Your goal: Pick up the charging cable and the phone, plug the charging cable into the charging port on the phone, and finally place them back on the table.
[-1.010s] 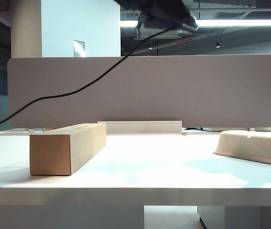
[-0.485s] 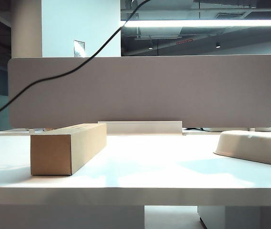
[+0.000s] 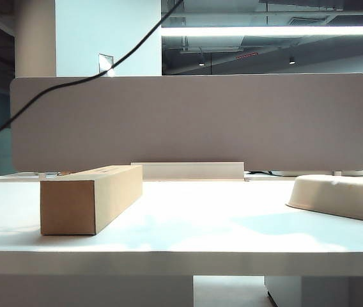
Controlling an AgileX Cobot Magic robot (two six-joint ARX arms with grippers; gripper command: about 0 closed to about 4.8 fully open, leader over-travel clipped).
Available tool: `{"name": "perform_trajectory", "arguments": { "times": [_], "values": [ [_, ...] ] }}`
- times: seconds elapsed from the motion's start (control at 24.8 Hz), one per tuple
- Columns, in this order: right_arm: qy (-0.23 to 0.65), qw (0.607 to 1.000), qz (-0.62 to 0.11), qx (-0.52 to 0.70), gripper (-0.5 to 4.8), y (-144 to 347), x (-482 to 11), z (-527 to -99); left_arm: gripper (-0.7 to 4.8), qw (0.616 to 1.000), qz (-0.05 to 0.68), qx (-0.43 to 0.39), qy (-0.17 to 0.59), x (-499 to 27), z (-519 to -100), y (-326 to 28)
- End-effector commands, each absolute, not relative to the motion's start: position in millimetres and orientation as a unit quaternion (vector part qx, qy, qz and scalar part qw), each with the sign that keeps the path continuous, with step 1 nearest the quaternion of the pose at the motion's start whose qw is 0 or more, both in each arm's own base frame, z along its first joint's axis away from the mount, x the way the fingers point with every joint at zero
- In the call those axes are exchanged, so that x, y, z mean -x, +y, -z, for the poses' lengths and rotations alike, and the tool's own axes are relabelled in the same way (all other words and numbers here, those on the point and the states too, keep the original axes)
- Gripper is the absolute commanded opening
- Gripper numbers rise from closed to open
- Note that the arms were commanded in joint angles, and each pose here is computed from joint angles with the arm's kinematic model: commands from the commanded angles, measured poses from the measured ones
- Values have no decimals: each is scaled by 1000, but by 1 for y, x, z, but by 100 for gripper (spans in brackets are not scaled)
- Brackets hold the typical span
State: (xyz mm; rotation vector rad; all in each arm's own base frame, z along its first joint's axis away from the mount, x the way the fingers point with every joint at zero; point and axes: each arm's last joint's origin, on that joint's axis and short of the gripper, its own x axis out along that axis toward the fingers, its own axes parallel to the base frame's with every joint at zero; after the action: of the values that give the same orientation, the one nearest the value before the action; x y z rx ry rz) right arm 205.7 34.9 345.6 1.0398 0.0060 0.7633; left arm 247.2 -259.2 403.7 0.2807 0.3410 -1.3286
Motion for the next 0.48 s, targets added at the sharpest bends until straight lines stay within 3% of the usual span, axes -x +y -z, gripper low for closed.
{"name": "perform_trajectory", "arguments": {
  "times": [0.04, 0.48],
  "values": [
    [-18, 798, -368, -477, -6, 35, -203, -352, -6, 781, 595, -137, 134, -245, -409, -263],
    [-1, 798, -365, -480, -6, 35, -205, -349, -6, 790, 589, -132, 110, -245, -414, -267]
  ]
}}
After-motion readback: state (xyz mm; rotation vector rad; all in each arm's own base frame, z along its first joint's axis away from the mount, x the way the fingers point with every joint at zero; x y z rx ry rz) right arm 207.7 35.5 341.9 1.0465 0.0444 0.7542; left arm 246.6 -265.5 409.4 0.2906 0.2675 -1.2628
